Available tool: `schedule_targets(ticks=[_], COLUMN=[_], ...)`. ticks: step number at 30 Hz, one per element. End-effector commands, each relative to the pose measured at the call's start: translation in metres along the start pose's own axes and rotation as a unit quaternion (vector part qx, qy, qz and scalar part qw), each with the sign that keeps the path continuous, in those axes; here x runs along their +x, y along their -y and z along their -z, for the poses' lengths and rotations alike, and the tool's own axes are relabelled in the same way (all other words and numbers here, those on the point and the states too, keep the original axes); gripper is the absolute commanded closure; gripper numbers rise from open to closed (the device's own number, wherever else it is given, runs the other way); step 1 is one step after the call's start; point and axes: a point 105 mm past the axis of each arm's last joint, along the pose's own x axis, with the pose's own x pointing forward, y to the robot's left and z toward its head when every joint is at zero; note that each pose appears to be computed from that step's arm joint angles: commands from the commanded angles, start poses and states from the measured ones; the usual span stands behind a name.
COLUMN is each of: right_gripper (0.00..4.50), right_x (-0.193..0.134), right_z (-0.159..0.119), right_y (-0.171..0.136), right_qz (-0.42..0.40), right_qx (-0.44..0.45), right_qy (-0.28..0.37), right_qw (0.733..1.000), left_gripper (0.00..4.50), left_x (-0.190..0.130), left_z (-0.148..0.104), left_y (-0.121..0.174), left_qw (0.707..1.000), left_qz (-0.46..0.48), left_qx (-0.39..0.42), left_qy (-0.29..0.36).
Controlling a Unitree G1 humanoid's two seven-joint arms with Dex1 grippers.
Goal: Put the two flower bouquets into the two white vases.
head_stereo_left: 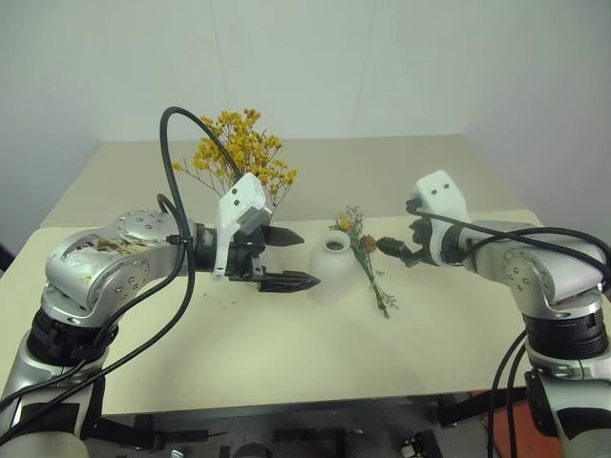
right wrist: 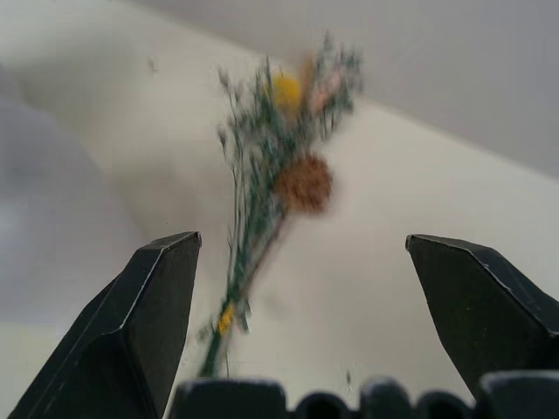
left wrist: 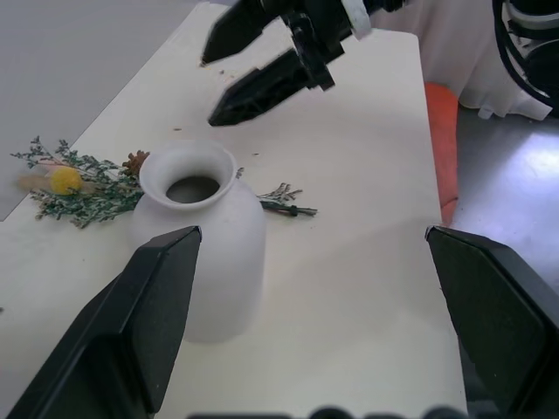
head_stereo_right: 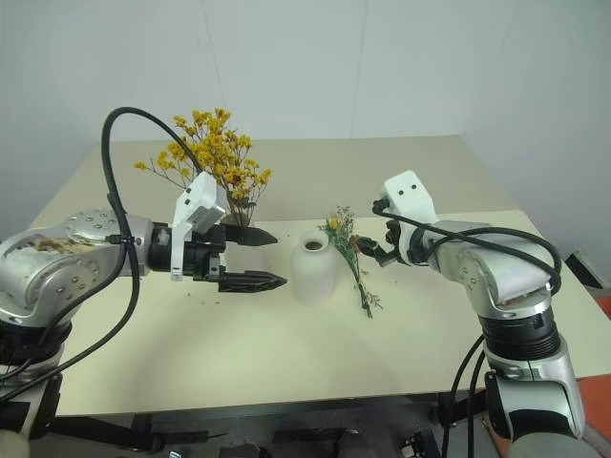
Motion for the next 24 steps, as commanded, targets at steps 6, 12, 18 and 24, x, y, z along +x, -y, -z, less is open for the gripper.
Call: schedule_targets(ticks=[6,12,18,24], right_gripper=[0.04,0.04,0.41,2.32], right_x=[0.020,0.036,0.056,0.063], right_z=[0.019,0.030,0.045,0.052], right_y=[-0.019,-0.034,-0.036,-0.036], right_qz=[-0.042,-0.058,-0.029,-0.019], right_qx=[-0.006,-0.029,-0.054,-0.059], right_qy=[-0.050,-0.074,-0.088,-0.091], right_qw=[0.998,0.995,0.994,0.994], left_gripper=[0.00,0.00,0.00,0.00], left_x=[0.002,0.002,0.002,0.000], left_z=[-0.017,-0.017,-0.017,-0.016], left_y=[-0.008,-0.005,-0.004,-0.004], left_qw=[0.999,0.999,0.999,0.999], left_qz=[-0.024,-0.024,-0.025,-0.027], left_qx=[0.029,0.030,0.031,0.029], left_qy=[0.016,0.017,0.018,0.017])
